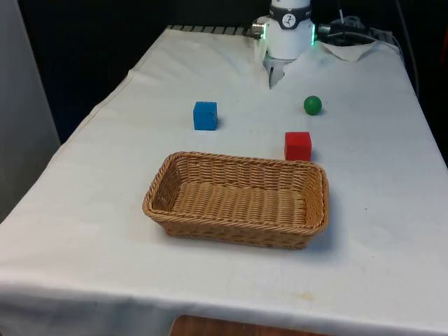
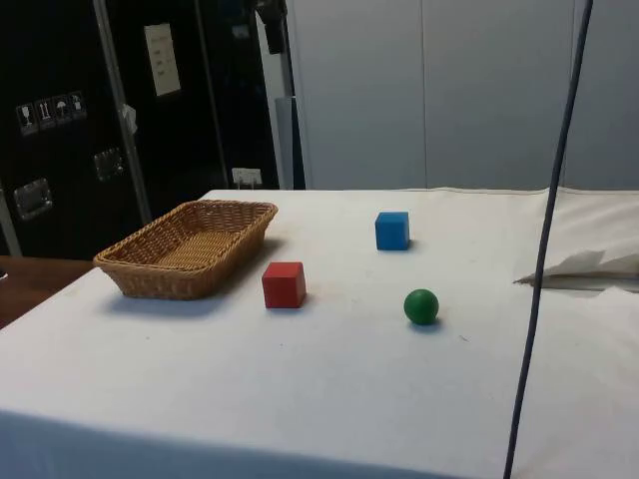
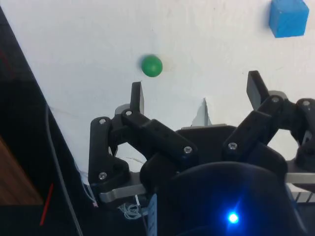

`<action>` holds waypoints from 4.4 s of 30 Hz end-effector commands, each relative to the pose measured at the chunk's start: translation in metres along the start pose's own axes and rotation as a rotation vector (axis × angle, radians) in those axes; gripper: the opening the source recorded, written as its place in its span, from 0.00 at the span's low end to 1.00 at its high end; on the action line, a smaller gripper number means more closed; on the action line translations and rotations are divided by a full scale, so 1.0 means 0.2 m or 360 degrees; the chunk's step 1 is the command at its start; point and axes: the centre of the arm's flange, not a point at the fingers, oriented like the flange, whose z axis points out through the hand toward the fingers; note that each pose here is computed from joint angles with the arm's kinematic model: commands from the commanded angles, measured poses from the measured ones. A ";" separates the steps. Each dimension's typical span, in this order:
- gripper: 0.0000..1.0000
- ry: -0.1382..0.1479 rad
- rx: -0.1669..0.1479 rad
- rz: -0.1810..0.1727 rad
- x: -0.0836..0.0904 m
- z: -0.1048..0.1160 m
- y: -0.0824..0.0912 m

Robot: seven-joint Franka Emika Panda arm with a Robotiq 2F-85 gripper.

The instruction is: Place all non-red objects into the basket.

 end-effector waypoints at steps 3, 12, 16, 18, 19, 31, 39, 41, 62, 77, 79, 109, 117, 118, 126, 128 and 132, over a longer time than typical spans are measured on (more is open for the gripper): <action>1.00 0.0013 -0.0002 -0.0002 -0.04 -0.01 0.03; 1.00 0.0041 0.0014 -0.0018 -0.15 -0.01 0.11; 1.00 0.0052 0.0026 -0.0029 -0.19 0.00 0.13; 1.00 0.0054 0.0029 -0.0031 -0.20 0.00 0.14; 1.00 0.0057 0.0032 -0.0034 -0.21 0.00 0.15; 1.00 0.0077 0.0054 -0.0078 -0.34 0.05 0.25; 1.00 0.0055 0.0001 -0.0121 -0.36 0.07 0.29; 1.00 0.0045 0.0004 -0.0122 -0.36 0.08 0.29; 1.00 0.0077 -0.0100 -0.0121 -0.50 0.26 0.41; 1.00 0.0123 -0.0088 -0.0029 -0.53 0.48 0.44; 1.00 0.0132 -0.0086 -0.0012 -0.54 0.53 0.44; 1.00 0.0197 -0.0100 0.0008 -0.56 1.01 0.60; 1.00 0.0173 -0.0121 -0.0041 -0.51 1.11 0.65; 1.00 0.0162 -0.0136 -0.0031 -0.50 1.12 0.65; 1.00 0.0132 -0.0139 -0.0068 -0.52 1.18 0.70; 1.00 0.0149 -0.0127 -0.0085 -0.52 1.19 0.71; 1.00 0.0140 -0.0141 -0.0109 -0.53 1.24 0.76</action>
